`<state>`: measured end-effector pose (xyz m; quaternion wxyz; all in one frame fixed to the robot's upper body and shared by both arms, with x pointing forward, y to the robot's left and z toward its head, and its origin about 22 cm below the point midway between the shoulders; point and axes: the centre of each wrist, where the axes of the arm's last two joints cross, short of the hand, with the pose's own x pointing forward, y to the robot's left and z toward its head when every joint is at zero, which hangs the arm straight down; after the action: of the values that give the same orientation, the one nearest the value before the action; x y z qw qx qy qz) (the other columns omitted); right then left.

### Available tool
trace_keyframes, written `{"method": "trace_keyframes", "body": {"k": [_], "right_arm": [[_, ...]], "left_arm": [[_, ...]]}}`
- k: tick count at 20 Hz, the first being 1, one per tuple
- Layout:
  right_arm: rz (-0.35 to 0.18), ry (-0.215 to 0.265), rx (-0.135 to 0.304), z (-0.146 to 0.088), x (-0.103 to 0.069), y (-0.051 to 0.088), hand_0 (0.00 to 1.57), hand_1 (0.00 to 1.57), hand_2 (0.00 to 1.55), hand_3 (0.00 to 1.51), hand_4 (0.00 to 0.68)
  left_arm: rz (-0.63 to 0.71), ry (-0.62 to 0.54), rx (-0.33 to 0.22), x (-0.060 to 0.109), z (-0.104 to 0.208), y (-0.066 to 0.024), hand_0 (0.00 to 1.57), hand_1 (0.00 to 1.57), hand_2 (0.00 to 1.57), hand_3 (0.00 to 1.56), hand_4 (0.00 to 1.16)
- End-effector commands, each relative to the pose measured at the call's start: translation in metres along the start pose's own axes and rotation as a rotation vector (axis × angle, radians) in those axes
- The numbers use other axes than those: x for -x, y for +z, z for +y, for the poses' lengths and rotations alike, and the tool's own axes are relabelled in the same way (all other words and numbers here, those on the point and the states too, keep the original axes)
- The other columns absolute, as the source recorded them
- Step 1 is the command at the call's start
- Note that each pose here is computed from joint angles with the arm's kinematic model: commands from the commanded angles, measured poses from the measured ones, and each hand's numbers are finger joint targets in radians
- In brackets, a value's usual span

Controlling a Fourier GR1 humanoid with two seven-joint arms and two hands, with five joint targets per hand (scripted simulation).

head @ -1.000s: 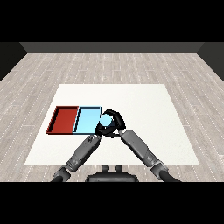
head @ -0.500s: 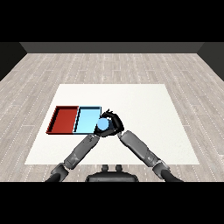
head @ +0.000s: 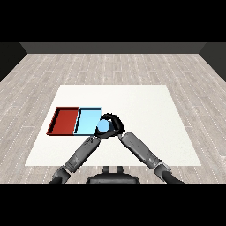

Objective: Pick the blue can and put it in the blue box

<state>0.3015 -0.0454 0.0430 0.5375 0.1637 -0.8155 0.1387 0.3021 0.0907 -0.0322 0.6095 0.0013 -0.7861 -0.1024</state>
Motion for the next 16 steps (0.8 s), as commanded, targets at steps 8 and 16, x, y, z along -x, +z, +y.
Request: {"method": "trace_keyframes", "body": {"k": [8,16], "right_arm": [[0.029,-0.081,0.021,0.014,0.0,0.008,1.41,1.41,1.45,1.4,0.552],[0.058,-0.131,0.036,-0.004,-0.006,0.0,0.0,0.0,0.0,0.0,0.0]], "left_arm": [[0.089,0.141,-0.034,-0.001,0.001,0.0074,1.48,1.48,1.46,1.37,0.6],[0.086,0.141,-0.022,0.003,-0.005,-0.002,1.57,1.57,1.52,1.45,1.1]]}}
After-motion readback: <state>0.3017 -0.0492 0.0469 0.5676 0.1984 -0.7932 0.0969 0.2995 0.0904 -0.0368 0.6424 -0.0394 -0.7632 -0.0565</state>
